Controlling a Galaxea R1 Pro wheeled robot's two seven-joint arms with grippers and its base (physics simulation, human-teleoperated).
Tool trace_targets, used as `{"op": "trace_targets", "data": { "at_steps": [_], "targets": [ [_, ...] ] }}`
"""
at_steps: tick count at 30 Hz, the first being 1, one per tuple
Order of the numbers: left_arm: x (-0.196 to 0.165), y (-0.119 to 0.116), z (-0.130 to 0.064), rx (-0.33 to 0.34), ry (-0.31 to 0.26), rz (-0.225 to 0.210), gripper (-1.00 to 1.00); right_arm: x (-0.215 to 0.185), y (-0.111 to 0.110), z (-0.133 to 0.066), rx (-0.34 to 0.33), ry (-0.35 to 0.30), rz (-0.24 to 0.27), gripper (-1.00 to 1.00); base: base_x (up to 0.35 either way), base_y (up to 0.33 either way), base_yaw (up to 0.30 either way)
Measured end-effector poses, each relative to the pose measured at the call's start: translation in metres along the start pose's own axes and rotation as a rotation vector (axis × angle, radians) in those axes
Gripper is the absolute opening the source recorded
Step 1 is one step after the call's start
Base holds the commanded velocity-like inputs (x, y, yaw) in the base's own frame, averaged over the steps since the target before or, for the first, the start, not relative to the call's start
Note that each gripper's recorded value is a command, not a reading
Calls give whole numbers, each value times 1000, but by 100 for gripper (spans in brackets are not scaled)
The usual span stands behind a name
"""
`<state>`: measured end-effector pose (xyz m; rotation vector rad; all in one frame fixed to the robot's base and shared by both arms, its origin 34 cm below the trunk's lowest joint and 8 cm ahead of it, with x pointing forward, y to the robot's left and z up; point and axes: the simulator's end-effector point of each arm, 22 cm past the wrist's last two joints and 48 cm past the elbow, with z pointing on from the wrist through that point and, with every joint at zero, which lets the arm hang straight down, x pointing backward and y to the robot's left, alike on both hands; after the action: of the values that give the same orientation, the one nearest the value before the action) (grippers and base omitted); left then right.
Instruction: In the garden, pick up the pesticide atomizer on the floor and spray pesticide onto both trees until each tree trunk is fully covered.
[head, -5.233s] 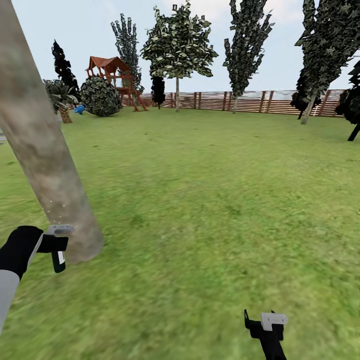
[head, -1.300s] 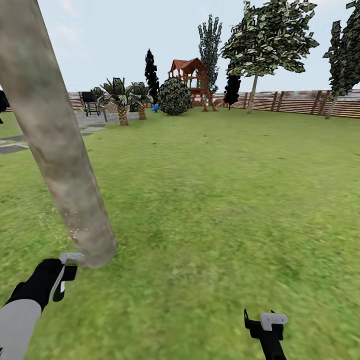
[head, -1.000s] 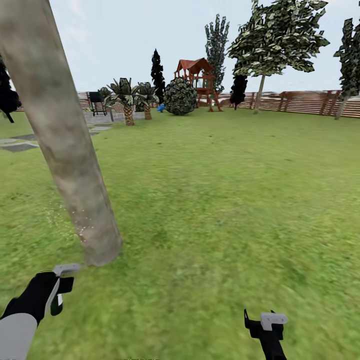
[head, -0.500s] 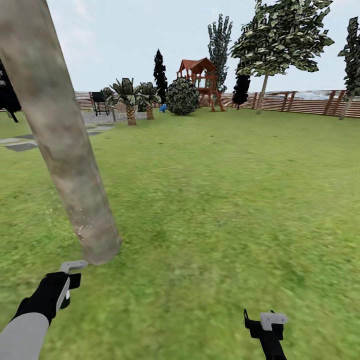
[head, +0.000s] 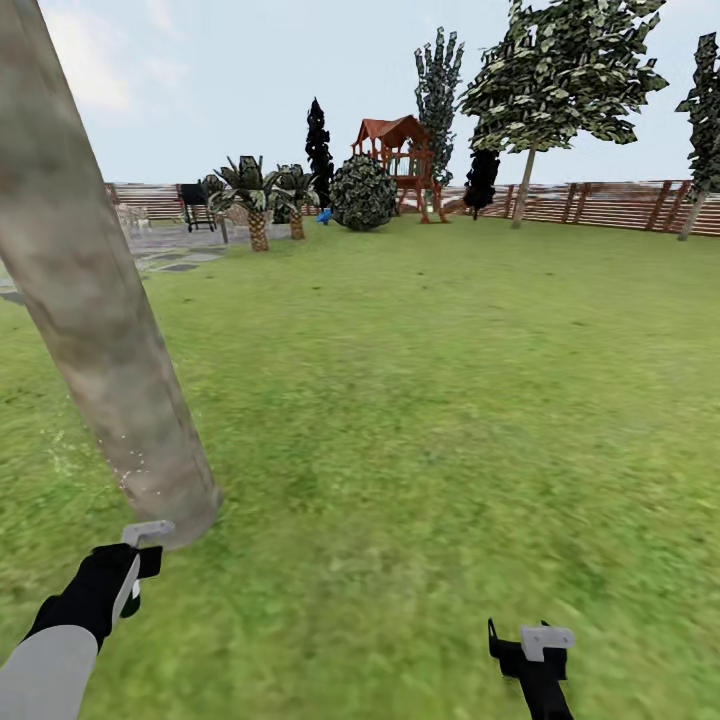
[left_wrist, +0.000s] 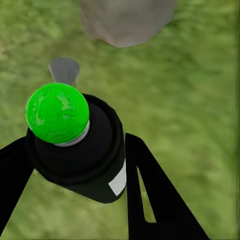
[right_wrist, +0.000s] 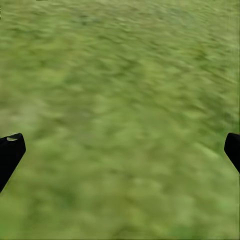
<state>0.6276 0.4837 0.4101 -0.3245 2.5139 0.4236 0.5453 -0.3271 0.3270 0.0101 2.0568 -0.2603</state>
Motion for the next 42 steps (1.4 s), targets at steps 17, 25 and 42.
{"op": "trace_targets", "data": {
  "at_steps": [17,25,42],
  "targets": [
    [5,12,1,-4,9,-83,-100,-2,0,0,0,-4,0,100,123,-203,167],
    [6,12,1,-5,11,-81,-100,-2,1,0,-1,-3,0,100,225,-197,26],
    [6,12,1,-4,12,-83,-100,-2,1,0,-1,-4,0,100,124,-264,167]
  ]
}}
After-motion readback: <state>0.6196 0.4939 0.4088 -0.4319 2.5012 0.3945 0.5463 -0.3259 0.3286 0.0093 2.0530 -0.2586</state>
